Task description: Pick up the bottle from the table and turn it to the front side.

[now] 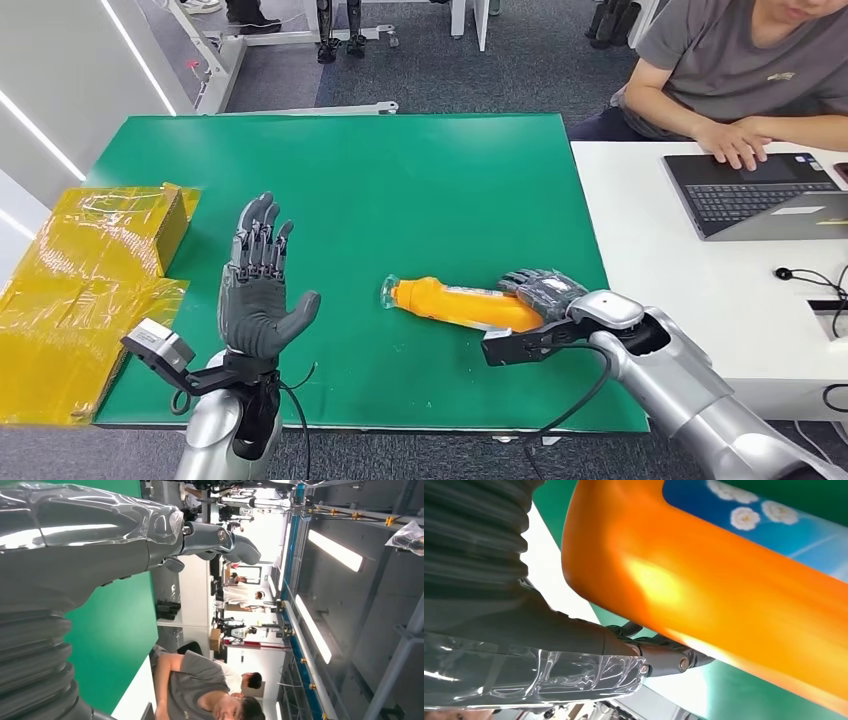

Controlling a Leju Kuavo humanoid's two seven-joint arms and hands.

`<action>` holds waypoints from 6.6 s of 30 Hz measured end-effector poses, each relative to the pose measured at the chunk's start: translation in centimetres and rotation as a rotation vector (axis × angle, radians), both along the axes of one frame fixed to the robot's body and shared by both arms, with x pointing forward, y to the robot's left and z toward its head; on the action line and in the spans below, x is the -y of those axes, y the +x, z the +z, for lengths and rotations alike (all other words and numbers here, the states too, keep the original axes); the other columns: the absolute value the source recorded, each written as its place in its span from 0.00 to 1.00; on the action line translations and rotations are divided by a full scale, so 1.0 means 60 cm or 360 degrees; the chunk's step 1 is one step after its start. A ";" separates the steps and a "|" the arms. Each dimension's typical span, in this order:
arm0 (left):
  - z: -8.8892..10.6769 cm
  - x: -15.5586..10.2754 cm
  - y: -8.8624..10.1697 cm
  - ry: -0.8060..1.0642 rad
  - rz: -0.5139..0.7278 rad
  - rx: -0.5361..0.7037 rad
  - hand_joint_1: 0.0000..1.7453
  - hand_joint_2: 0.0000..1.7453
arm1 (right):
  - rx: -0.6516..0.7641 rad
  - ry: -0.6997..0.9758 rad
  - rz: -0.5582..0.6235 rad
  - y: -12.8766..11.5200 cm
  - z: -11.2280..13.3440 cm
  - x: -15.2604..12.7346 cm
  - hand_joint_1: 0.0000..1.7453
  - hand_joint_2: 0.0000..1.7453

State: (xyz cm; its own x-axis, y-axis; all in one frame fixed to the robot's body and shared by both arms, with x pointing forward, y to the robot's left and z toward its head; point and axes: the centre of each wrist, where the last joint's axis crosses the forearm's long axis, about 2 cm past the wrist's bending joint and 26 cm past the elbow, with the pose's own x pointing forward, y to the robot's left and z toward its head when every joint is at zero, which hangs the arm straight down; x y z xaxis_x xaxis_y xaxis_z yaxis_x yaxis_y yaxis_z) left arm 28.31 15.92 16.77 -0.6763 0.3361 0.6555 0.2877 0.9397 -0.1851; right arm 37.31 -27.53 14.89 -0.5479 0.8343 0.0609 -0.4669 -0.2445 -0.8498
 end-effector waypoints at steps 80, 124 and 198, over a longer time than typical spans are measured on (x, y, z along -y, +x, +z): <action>-0.011 0.019 -0.017 0.0015 0.0105 -0.0066 0.00 1.00 | 0.1049 0.2151 -0.0477 -0.134 -0.081 -0.147 1.00 1.00; 0.011 0.041 -0.002 0.0013 -0.0126 0.0032 0.00 1.00 | 0.0584 0.1729 -0.0018 -0.127 -0.075 -0.240 1.00 1.00; -0.055 0.050 0.021 0.0008 -0.0132 -0.0278 1.00 1.00 | 0.0368 0.1250 0.0203 -0.096 -0.068 -0.262 0.00 1.00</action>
State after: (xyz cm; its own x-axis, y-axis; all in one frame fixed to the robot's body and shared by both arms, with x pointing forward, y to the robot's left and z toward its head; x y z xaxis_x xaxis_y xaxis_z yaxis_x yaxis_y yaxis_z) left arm 29.60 12.93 13.47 -0.5221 0.3826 0.7623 0.3281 0.9151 -0.2346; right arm 31.53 -11.81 10.83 -0.7059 0.5262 0.4741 -0.2680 0.4211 -0.8665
